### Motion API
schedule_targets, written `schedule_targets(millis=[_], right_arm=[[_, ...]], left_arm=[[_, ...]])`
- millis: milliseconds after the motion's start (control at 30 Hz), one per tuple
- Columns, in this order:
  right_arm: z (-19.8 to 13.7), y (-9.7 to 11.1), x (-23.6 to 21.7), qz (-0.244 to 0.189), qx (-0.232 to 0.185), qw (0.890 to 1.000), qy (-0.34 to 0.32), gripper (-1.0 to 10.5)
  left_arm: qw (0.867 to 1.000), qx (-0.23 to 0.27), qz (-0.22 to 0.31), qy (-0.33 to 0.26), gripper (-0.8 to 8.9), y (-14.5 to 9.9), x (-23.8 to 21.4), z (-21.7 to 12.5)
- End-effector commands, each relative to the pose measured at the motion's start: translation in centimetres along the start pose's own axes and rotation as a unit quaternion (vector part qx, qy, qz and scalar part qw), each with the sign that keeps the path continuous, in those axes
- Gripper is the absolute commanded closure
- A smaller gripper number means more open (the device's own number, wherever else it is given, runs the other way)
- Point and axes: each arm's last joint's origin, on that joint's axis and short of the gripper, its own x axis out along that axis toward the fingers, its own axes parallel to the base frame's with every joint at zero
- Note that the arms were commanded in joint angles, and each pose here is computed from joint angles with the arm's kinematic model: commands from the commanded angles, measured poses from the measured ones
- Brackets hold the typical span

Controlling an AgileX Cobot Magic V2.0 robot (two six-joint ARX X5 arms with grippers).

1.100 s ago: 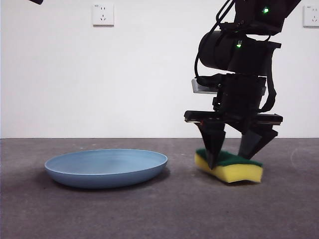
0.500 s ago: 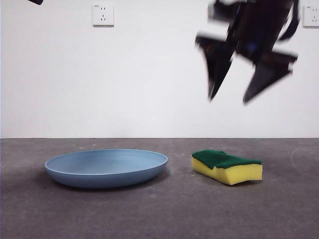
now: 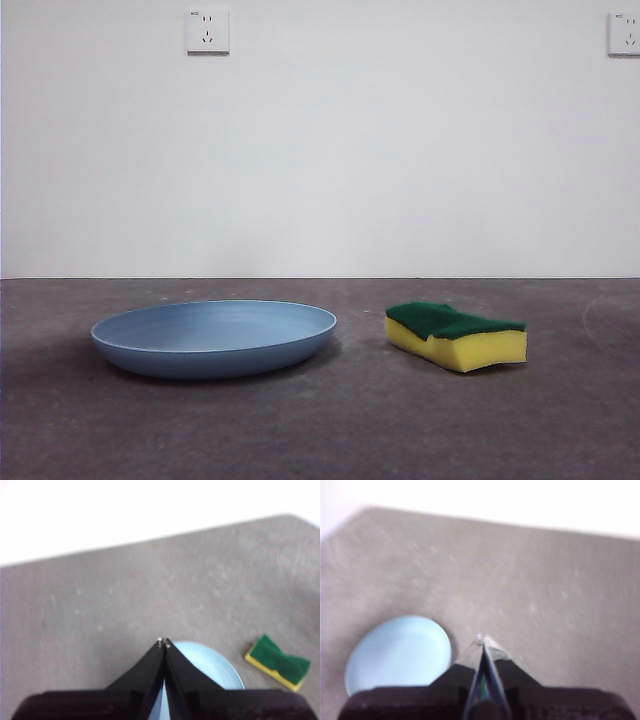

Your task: Pick up the plate,pick up the cloth,clean the plate with the cloth

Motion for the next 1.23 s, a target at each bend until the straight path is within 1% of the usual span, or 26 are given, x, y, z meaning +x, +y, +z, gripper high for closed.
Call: schedule_targets(millis=[33,67,133,200,267,333,433,633,767,967,1033,1100,1167,1233], right_arm=[[-2.8,0.3,0.2,-0.001,-0.008,1.000,-0.013,9.6],[-3.6,0.4,0.1,-0.003,-0.008,1.000,-0.019,9.6],[-5.7,0.6,0.1,-0.007,-0.010,0.999,-0.036,9.6],[-7.1,0.7,0.3,-0.004,-0.012,0.999,-0.047,9.6],[-8.2,0.7,0.5,-0.004,-0.013,0.999,-0.038,9.6],[-8.5,0.6,0.7,-0.009,-0.013,1.000,-0.022,9.5],[-8.7,0.5,0.6,-0.012,-0.016,1.000,-0.008,9.5],[-8.9,0.5,0.6,-0.011,-0.018,1.000,-0.002,9.5],[-8.9,0.5,0.6,-0.010,-0.018,1.000,-0.002,9.5],[-8.9,0.5,0.6,-0.011,-0.018,1.000,-0.002,9.5],[-8.9,0.5,0.6,-0.011,-0.018,1.000,-0.002,9.5],[-8.9,0.5,0.6,-0.010,-0.018,1.000,-0.002,9.5],[-8.9,0.5,0.6,-0.010,-0.018,1.000,-0.002,9.5],[-8.9,0.5,0.6,-0.010,-0.018,1.000,-0.002,9.5]], left_arm=[[1.000,0.014,-0.001,-0.012,8.22,0.1,0.1,-2.0],[1.000,0.015,-0.001,-0.018,8.22,0.2,0.1,-2.8],[0.999,0.038,-0.007,-0.037,8.22,0.3,0.3,-4.9],[0.997,0.037,-0.014,-0.059,8.22,0.4,0.4,-6.8],[0.997,0.031,-0.031,-0.070,8.22,0.4,0.2,-8.2],[0.998,0.020,-0.032,-0.051,8.22,0.5,0.0,-8.9],[0.999,0.024,-0.028,-0.019,8.14,0.5,0.0,-9.5],[0.999,0.029,-0.025,0.035,8.14,0.6,0.3,-10.5],[0.998,0.031,-0.024,0.053,8.14,0.6,0.5,-10.8],[0.997,0.032,-0.023,0.062,8.14,0.6,0.6,-11.0],[0.998,0.045,-0.013,0.052,8.14,0.8,0.1,-10.9],[0.998,0.052,0.004,0.023,8.14,1.2,-0.3,-10.4],[0.999,0.035,0.024,-0.024,8.14,1.8,-0.9,-9.7],[0.996,0.016,0.038,-0.075,8.14,2.4,-1.8,-9.0]])
